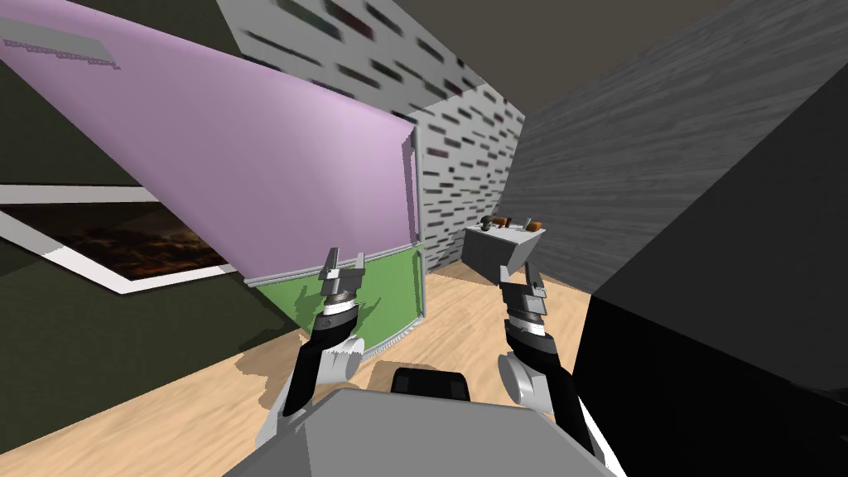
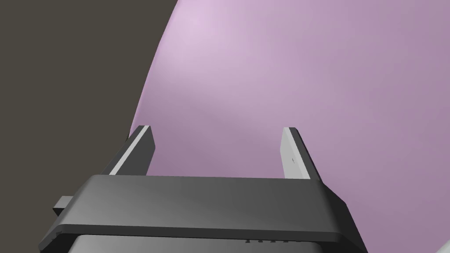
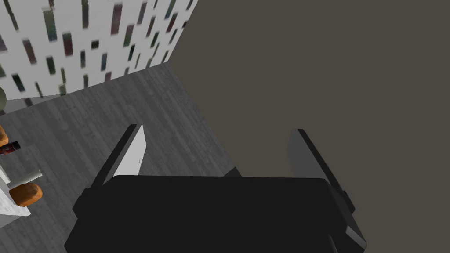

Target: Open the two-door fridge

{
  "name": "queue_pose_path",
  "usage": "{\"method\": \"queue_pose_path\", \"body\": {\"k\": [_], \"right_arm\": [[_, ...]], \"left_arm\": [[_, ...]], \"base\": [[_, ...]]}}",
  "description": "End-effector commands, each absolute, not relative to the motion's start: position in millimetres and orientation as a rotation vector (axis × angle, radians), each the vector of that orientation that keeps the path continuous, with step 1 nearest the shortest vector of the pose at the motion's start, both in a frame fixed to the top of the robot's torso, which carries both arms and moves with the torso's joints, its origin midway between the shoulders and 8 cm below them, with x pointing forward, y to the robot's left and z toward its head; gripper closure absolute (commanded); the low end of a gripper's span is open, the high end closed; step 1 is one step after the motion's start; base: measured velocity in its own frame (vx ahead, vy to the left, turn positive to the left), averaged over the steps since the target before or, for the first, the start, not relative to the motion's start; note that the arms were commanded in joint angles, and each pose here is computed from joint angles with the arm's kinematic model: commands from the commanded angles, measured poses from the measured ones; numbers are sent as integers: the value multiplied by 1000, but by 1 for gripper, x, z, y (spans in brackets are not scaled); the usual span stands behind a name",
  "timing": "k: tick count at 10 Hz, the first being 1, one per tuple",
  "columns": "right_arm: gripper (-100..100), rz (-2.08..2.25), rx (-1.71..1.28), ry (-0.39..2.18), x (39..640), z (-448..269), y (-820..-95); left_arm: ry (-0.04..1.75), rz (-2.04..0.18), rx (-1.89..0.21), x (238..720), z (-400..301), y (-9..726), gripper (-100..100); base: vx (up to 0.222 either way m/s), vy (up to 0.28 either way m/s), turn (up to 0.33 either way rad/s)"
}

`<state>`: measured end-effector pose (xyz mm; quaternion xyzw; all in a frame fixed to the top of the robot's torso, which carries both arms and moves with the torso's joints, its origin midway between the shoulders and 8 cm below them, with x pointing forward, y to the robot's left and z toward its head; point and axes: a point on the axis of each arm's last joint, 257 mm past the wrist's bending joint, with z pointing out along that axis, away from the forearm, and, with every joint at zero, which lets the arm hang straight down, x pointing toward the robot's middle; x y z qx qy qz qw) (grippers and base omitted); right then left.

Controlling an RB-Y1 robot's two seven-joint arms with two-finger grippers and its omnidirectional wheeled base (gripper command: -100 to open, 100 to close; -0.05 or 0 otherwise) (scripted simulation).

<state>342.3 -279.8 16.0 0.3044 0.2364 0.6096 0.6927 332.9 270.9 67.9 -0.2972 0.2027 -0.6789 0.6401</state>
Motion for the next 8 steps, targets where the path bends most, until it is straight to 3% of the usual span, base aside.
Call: {"method": "queue_pose_path", "body": {"k": [1,8], "right_arm": [[0,1362,680,528,342,16,-280],[0,1362,680,528,342,16,-280]], "left_arm": [[462,-1549,-678,333,68,271,0],[462,-1549,-677,333,68,271,0]], "base": [[0,0,0],[0,0,0]]}}
